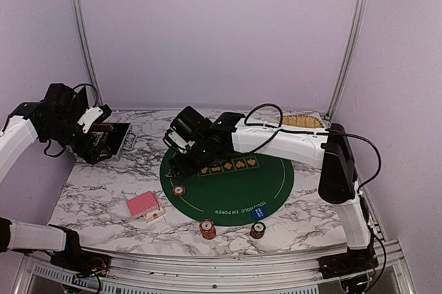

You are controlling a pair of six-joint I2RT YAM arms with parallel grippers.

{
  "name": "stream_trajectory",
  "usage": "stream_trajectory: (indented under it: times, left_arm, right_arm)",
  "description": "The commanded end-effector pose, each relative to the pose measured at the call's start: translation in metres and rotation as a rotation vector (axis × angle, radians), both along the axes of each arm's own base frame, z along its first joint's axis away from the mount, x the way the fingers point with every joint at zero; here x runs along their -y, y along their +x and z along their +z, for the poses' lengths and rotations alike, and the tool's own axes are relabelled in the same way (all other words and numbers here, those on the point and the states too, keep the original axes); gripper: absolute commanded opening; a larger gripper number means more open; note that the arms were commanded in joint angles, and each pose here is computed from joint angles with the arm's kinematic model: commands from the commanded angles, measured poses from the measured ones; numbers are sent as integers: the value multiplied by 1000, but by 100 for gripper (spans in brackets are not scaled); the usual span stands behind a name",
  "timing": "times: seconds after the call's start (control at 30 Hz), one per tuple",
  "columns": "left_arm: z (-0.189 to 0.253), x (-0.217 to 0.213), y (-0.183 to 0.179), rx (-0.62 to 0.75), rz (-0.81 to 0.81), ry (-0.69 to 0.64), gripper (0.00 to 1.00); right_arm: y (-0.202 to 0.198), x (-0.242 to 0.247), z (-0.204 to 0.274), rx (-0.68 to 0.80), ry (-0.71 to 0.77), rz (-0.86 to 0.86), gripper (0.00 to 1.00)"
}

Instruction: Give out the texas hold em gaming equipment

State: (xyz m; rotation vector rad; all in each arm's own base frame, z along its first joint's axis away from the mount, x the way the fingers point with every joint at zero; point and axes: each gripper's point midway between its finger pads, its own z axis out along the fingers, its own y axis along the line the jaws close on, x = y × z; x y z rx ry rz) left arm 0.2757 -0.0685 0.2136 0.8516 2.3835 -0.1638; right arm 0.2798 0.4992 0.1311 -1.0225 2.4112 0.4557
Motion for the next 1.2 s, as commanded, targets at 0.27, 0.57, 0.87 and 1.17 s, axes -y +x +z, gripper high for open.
stream_trajectory:
  times: [0.27, 0.57, 0.87, 1.17]
  left_arm:
    - [7, 5, -5, -4, -15, -22, 99]
    - [-6, 5, -12, -42, -11, -30, 99]
    - [-12, 4, -15, -57, -5, -27, 99]
    - [-12, 5, -15, -61, -5, -33, 99]
  right_arm:
    - [-110, 50, 11, -103, -37, 107, 99]
    - [-136, 59, -15, -180, -57, 139, 99]
    - [-146, 59, -35, -186, -125, 171, 97]
    - [-145, 62, -51, -168, -178, 164, 88]
